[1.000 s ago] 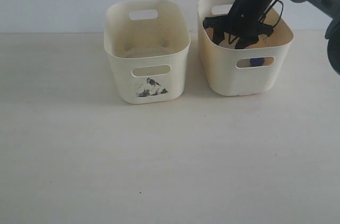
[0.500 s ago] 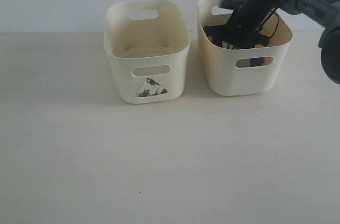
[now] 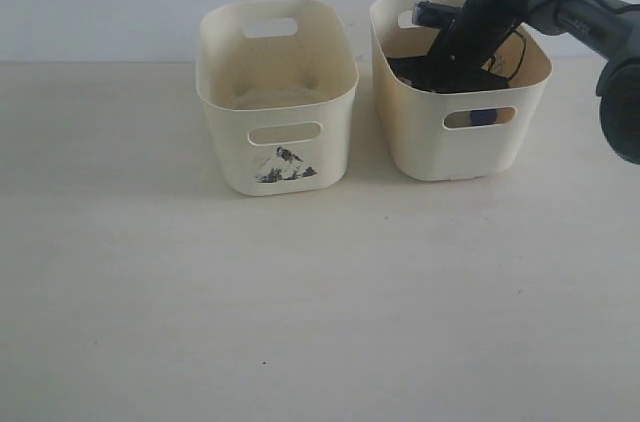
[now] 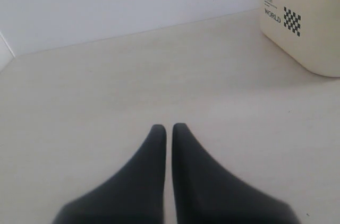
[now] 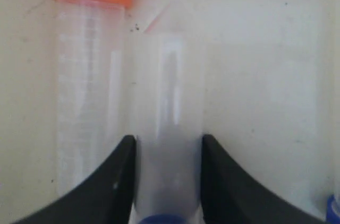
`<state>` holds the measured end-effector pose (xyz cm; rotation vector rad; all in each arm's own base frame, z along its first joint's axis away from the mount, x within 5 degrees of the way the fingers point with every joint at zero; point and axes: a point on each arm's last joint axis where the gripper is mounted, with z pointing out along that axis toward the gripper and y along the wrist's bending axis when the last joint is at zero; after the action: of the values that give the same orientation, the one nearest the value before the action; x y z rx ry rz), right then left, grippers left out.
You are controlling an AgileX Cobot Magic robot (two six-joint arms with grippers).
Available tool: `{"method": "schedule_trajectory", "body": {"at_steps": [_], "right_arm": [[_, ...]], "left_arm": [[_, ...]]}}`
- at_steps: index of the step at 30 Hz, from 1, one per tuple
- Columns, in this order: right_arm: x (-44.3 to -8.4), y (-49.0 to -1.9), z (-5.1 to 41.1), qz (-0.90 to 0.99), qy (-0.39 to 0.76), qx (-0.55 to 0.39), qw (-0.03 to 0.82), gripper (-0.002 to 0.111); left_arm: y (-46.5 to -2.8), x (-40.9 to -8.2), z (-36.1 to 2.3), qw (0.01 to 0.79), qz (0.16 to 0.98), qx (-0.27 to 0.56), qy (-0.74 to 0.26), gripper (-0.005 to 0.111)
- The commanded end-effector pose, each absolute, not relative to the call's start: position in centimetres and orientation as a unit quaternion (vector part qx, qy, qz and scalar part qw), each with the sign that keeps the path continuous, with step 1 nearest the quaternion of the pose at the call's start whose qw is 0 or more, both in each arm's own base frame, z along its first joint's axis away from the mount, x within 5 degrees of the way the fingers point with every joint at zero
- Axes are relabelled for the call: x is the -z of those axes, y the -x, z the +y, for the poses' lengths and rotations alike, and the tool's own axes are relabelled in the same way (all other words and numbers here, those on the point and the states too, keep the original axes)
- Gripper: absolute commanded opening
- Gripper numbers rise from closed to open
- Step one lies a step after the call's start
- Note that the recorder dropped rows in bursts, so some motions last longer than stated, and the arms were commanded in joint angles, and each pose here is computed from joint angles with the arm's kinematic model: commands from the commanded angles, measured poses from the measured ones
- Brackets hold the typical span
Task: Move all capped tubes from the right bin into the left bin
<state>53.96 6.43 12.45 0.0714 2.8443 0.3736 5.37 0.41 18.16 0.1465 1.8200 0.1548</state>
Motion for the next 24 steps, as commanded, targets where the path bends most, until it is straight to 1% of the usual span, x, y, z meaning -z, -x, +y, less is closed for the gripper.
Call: {"method": "schedule_trajectory", "body": {"at_steps": [1,4,5,7,8,10,15,17,18,19,20,21,22,24], "right_arm": [[-10.4,-53.4,6.9,0.988,-0.017,-0.124,0.094,0.03],[-10.4,-53.4,6.8,0.988,-0.016,-0.121,0.094,0.027],[-10.4,-53.3,6.8,0.988,-0.016,-0.121,0.093,0.022],[-10.4,-53.3,6.8,0.988,-0.016,-0.121,0.091,0.008],[-10.7,-53.3,6.8,0.988,-0.015,-0.121,0.091,-0.001],[-11.5,-53.3,6.8,0.988,-0.008,-0.121,0.098,0.0],[-17.0,-52.9,6.7,0.982,0.025,-0.114,0.145,0.0],[-19.7,-52.6,6.5,0.979,0.03,-0.108,0.169,0.0],[-22.5,-52.1,6.3,0.975,0.034,-0.102,0.194,0.0],[-23.8,-51.8,6.3,0.973,0.035,-0.101,0.207,0.0],[-26.2,-51.3,6.2,0.967,0.037,-0.102,0.229,0.0],[-27.4,-50.9,6.2,0.965,0.038,-0.103,0.24,0.0],[-29.1,-50.2,6.4,0.961,0.039,-0.119,0.246,0.0],[-30.8,-49.6,7.3,0.948,0.065,-0.169,0.26,0.0]], "left_arm": [[-5.4,-18.3,0.4,0.612,0.786,-0.062,-0.059,0.004],[-5.4,-18.3,0.4,0.612,0.786,-0.062,-0.059,0.004],[-5.4,-18.3,0.4,0.612,0.786,-0.062,-0.059,0.004],[-5.4,-18.3,0.4,0.612,0.786,-0.062,-0.059,0.004],[-5.4,-18.3,0.4,0.612,0.786,-0.062,-0.059,0.004],[-5.4,-18.3,0.4,0.612,0.786,-0.062,-0.059,0.004],[-5.4,-18.3,0.4,0.612,0.786,-0.062,-0.059,0.004],[-5.4,-18.3,0.4,0.612,0.786,-0.062,-0.059,0.004],[-5.4,-18.3,0.4,0.612,0.786,-0.062,-0.059,0.004],[-5.4,-18.3,0.4,0.612,0.786,-0.062,-0.059,0.004],[-5.4,-18.3,0.4,0.612,0.786,-0.062,-0.059,0.004],[-5.4,-18.3,0.4,0.612,0.786,-0.062,-0.059,0.004],[-5.4,-18.3,0.4,0.612,0.786,-0.062,-0.059,0.004],[-5.4,-18.3,0.4,0.612,0.786,-0.062,-0.059,0.004]]}}
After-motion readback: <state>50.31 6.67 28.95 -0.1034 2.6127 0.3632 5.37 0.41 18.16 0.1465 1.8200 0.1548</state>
